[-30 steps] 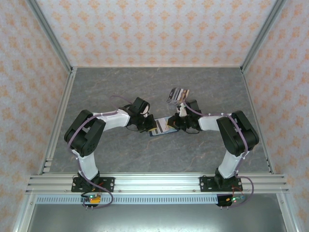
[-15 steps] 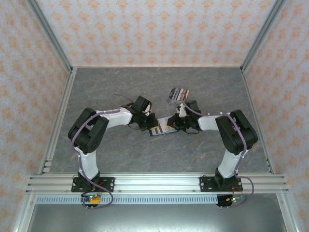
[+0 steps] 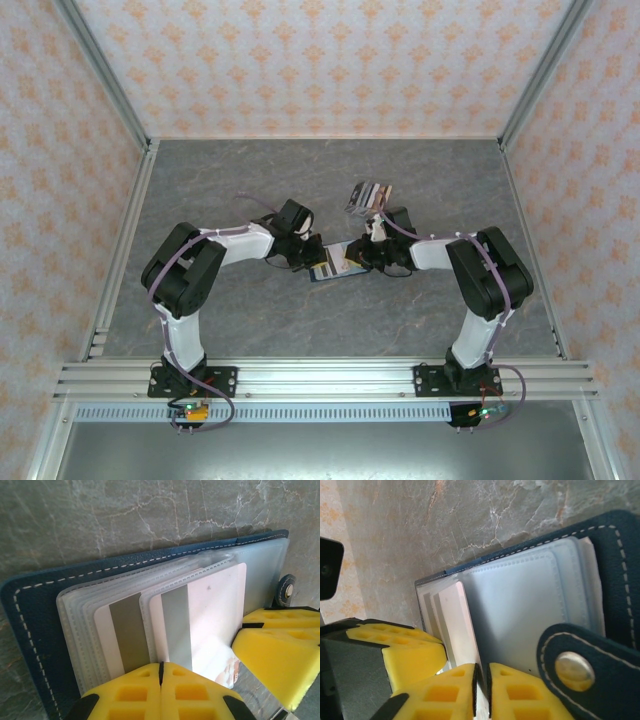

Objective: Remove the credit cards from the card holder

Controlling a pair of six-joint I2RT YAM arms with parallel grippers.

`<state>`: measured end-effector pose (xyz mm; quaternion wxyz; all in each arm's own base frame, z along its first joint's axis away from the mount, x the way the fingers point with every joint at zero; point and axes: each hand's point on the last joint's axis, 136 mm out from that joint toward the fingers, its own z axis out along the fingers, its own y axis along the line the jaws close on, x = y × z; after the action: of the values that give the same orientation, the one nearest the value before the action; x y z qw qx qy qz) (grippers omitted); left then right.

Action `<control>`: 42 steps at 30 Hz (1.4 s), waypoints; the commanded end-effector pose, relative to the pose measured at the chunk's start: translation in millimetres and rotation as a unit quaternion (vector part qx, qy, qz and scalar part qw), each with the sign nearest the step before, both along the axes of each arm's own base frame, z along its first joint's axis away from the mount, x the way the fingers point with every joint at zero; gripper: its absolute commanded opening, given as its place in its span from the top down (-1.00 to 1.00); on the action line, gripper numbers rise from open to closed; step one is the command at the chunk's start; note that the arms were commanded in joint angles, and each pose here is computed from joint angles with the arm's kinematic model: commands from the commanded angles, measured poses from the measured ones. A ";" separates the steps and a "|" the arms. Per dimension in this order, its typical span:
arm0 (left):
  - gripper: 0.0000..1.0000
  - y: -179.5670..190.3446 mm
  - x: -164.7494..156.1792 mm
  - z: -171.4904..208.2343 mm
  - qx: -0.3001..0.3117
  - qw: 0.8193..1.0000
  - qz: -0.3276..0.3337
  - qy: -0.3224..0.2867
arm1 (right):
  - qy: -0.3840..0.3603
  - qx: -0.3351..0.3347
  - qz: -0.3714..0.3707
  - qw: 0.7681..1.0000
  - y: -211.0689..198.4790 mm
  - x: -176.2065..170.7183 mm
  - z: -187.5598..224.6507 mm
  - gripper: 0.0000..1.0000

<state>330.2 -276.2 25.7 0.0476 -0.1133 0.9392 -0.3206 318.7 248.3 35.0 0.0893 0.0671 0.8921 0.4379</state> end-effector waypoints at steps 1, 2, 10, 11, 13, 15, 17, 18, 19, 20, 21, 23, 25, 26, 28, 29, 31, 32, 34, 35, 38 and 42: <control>0.92 24.0 -24.2 -32.2 0.059 0.997 0.005 0.042 | -0.018 0.010 -0.005 1.000 0.0 6.6 10.5 0.79; 0.92 24.6 -24.5 -32.8 0.060 0.997 0.006 0.042 | -0.019 0.009 -0.005 1.000 0.4 6.5 10.7 0.83; 0.92 30.0 -25.3 -35.1 0.066 0.997 0.010 0.046 | -0.025 -0.004 -0.025 0.999 -14.3 9.0 9.7 0.87; 0.92 30.7 -25.3 -35.8 0.066 0.997 0.011 0.047 | -0.026 -0.003 -0.028 0.999 -16.6 9.0 10.0 0.87; 0.92 31.1 -25.9 -36.5 0.067 0.997 0.010 0.047 | -0.028 -0.002 -0.030 0.999 -19.2 8.8 10.8 0.87; 0.93 31.6 -26.4 -37.3 0.066 0.997 0.011 0.048 | -0.030 -0.005 -0.031 0.999 -21.0 8.5 11.1 0.87; 0.93 30.9 -26.4 -37.0 0.064 0.997 0.011 0.048 | -0.031 -0.003 -0.030 0.999 -20.7 8.1 11.4 0.87; 0.93 30.7 -26.7 -36.8 0.064 0.997 0.010 0.049 | -0.031 -0.004 -0.030 0.999 -20.9 7.8 11.3 0.87; 0.93 30.9 -26.4 -36.9 0.064 0.997 0.010 0.049 | -0.033 -0.006 -0.031 0.999 -21.9 8.8 11.6 0.87; 0.93 30.3 -25.9 -36.0 0.063 0.997 0.010 0.048 | -0.033 -0.007 -0.031 0.999 -21.6 8.4 11.2 0.87; 0.93 29.8 -25.8 -35.8 0.063 0.997 0.009 0.048 | -0.033 -0.008 -0.031 0.999 -21.7 8.6 11.5 0.87; 0.93 28.5 -24.5 -33.8 0.060 0.997 0.008 0.046 | -0.034 -0.013 -0.033 0.999 -23.1 9.0 11.2 0.87; 0.93 26.9 -23.2 -31.0 0.057 0.997 0.006 0.045 | -0.038 -0.024 -0.037 0.998 -26.9 9.7 11.4 0.89; 0.93 25.3 -22.0 -28.3 0.053 0.998 0.005 0.043 | -0.042 -0.031 -0.039 0.998 -28.9 9.6 12.5 0.90; 0.93 21.8 -19.0 -22.1 0.046 0.998 0.003 0.038 | -0.055 -0.047 -0.044 0.996 -34.0 9.3 17.2 0.94; 0.93 20.0 -16.9 -17.9 0.042 0.998 0.002 0.035 | -0.062 -0.054 -0.046 0.996 -37.1 8.6 20.1 0.95; 0.91 16.0 -12.1 -8.0 0.034 0.999 0.001 0.026 | -0.079 -0.067 -0.052 0.993 -42.9 8.2 28.2 0.99; 0.90 14.1 -9.1 -2.5 0.029 0.999 0.002 0.022 | -0.090 -0.075 -0.056 0.991 -46.8 7.9 32.2 1.00; 0.88 10.0 -5.3 6.9 0.019 1.000 0.000 0.013 | -0.108 -0.084 -0.064 0.989 -52.4 6.8 41.7 1.00; 0.87 8.0 -2.4 13.2 0.013 1.000 0.001 0.006 | -0.117 -0.085 -0.066 0.987 -53.8 5.9 47.5 1.00; 0.75 4.8 5.8 38.3 -0.008 1.000 0.013 -0.027 | -0.137 -0.079 -0.074 0.985 -56.8 3.4 64.1 1.00; 0.26 8.1 12.3 81.4 -0.030 0.995 0.034 -0.084 | -0.154 -0.044 -0.080 0.984 -53.1 -1.3 91.3 1.00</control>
<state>332.2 -273.9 62.5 0.0750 -0.1168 0.9324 -0.3337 320.5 199.1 116.0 0.2504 0.0621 0.8832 0.3916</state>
